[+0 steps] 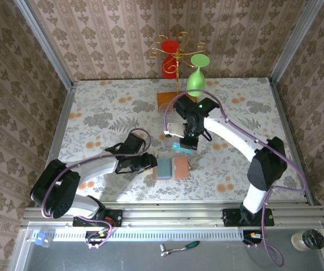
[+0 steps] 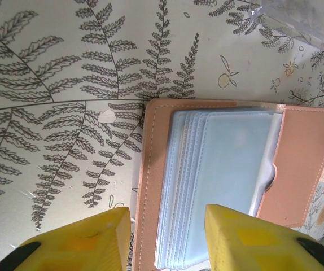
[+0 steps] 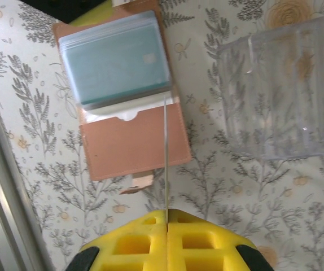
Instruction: Take the credit cards out of the card holder
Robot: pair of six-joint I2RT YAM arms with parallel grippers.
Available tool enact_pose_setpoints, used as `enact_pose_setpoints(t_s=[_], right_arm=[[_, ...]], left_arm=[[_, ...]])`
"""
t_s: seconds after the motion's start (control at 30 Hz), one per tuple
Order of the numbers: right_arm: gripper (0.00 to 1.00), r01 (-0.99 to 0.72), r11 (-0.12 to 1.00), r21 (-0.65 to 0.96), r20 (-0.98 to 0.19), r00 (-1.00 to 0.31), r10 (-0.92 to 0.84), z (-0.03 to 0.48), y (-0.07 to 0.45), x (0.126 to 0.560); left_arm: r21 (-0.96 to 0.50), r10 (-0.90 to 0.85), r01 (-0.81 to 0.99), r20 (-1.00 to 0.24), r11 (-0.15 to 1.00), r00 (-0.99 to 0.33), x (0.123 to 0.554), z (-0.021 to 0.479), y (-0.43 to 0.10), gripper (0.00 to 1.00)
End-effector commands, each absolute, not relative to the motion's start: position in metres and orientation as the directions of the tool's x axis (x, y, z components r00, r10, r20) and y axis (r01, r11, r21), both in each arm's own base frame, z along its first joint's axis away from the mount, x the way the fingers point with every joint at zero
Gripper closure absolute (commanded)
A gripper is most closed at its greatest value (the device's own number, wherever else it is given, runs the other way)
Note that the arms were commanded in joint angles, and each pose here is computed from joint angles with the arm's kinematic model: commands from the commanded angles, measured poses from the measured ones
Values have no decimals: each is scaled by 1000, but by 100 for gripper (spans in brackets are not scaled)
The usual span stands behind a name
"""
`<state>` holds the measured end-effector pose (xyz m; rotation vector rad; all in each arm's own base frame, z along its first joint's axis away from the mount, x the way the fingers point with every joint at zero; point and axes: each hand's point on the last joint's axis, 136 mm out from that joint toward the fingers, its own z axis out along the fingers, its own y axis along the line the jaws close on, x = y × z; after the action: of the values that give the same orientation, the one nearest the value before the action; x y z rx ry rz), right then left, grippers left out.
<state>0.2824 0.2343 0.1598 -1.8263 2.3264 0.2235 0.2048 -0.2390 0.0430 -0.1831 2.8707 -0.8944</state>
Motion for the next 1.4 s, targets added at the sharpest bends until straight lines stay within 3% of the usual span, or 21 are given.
enact_pose_setpoints(t_s=[0.0, 0.57, 1.37], right_arm=[[99, -986, 158, 53, -192, -165, -967, 161, 229, 288], [100, -987, 135, 83, -174, -148, -974, 133, 248, 367], [100, -962, 124, 242, -107, -153, -982, 70, 248, 358]], left_arm=[[-548, -149, -77, -88, 833, -985, 200, 39, -229, 60], [-536, -177, -111, -73, 837, -981, 196, 33, -219, 60], [-528, -200, -134, -69, 838, -977, 192, 31, -209, 59]])
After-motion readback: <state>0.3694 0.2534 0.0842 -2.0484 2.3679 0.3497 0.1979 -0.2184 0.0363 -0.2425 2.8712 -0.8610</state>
